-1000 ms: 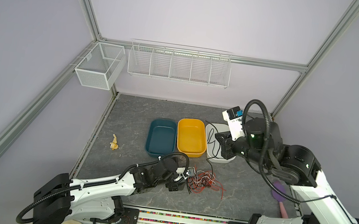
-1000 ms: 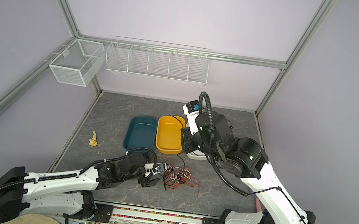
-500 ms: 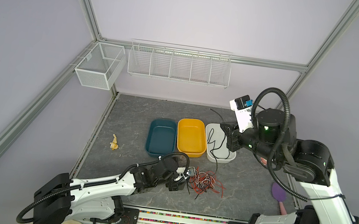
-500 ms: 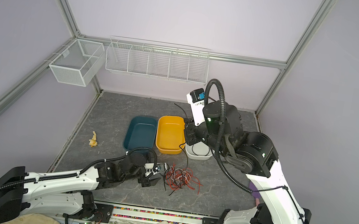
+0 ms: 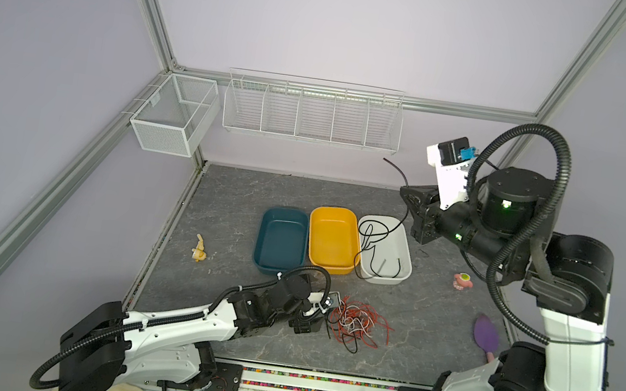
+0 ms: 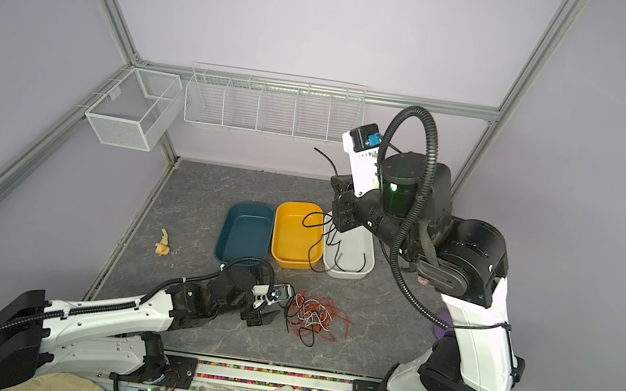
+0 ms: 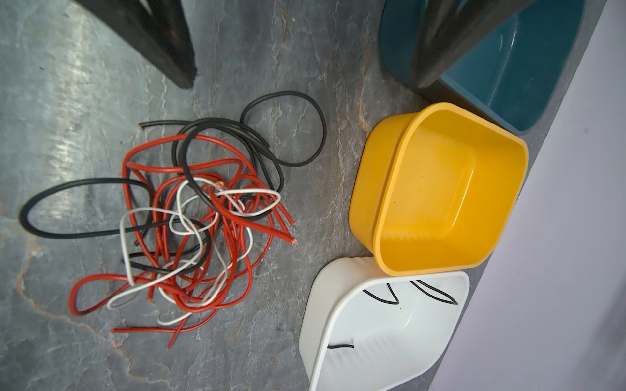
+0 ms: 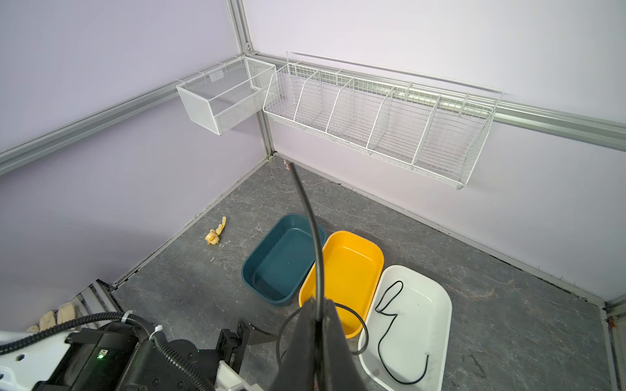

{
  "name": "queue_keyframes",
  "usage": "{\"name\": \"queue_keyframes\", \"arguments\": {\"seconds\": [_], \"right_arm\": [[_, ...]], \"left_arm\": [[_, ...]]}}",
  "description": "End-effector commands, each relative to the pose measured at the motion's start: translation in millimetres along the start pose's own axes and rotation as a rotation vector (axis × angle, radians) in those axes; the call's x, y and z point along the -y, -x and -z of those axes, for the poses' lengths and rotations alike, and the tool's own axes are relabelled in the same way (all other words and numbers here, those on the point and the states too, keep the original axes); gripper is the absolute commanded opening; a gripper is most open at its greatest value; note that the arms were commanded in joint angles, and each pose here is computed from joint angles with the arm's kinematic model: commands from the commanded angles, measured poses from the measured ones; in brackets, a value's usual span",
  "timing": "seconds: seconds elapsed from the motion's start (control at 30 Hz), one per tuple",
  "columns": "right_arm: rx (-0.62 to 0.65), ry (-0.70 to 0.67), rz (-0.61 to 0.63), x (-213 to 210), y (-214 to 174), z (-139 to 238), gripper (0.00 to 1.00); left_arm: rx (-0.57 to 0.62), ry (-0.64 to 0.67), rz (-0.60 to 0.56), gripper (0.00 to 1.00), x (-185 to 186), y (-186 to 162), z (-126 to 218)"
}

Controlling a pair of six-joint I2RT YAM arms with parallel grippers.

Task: Untangle the cables
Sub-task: 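Lift the black cable high with the right gripper, pulling it from the pile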

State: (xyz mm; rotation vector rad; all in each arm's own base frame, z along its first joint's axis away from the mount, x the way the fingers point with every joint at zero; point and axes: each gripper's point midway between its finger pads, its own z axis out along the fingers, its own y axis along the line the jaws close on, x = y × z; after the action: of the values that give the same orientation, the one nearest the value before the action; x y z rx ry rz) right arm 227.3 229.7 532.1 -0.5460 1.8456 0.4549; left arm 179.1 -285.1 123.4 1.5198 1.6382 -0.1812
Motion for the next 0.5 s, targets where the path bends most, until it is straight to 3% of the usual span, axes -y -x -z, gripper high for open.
{"name": "queue_keyframes", "arguments": {"seconds": [0.0,0.47], "right_arm": [[-0.003,-0.041,0.025,12,1,-5,0.07],[-0.028,-0.095,-0.077,57,-2,-32,0.07]], "left_arm": [[0.014,0.007,-0.02,0.99,-4,10,2],[0.026,0.016,-0.019,0.99,-6,12,4]]}}
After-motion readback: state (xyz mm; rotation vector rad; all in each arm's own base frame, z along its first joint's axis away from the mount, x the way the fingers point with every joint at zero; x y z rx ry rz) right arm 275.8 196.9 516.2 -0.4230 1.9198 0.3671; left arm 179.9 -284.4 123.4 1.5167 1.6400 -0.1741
